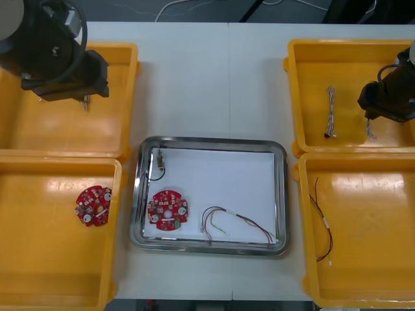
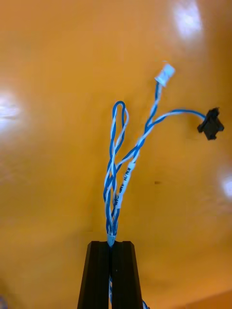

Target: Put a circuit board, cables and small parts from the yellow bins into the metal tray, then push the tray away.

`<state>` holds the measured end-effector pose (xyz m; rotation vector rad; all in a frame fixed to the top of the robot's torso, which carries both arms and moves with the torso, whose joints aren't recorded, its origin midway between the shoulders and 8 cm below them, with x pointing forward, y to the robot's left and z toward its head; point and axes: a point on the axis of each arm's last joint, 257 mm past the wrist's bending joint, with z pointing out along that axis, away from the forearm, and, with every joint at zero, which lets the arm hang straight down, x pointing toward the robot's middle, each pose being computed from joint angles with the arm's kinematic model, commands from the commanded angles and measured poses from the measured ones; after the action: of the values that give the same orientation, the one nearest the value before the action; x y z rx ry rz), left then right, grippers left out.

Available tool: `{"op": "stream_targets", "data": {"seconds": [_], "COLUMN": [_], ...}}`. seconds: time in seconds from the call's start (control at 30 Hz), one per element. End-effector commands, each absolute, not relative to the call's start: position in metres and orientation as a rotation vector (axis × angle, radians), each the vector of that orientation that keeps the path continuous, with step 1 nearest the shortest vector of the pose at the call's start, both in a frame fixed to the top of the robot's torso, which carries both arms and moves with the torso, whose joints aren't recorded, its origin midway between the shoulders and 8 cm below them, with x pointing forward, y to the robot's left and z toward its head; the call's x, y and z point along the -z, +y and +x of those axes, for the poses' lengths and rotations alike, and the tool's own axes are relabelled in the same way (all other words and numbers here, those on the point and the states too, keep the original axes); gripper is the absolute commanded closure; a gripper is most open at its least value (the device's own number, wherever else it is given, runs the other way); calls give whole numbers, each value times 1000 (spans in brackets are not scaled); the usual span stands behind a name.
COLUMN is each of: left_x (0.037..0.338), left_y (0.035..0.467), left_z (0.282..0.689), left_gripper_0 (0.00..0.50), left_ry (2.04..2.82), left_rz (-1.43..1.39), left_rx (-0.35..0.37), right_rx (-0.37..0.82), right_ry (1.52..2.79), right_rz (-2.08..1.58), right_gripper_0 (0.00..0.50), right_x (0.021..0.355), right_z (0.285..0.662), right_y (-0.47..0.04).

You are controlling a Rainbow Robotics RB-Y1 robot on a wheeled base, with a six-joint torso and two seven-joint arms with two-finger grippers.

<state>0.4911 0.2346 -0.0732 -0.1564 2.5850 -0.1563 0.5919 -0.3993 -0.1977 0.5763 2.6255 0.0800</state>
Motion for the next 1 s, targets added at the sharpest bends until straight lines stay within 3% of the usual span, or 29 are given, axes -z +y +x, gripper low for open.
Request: {"op": "stream_targets", "data": {"seconds": [0.03,0.13,0.23,0.53,0.73,1.0], "left_x": [72,78,84,97,76,54], "left_y": [296,321,334,351,359,375], "left_z": [501,506,509,519,523,531], "left_gripper_0": [60,53,51,51,9,0], "left_ry": [2576,2588,2602,2630,2572,2501], "left_rz": [-34,-49,-53,21,6,-30], "left_rx": [-48,-126,-158,-168,-136,-133], "right_rx": [-24,35,71,47,83,127], "right_ry": [2564,2568,2580,2616,2604,2531], "right_rz": [408,278,180,-36,-270,-607], "right_gripper_0": [500,500,500,500,500,500], "right_x": [135,117,106,84,84,88], "right_z": [605,601,595,572,553,533], "right_y": [-402,-406,-407,-409,-400,-356]}}
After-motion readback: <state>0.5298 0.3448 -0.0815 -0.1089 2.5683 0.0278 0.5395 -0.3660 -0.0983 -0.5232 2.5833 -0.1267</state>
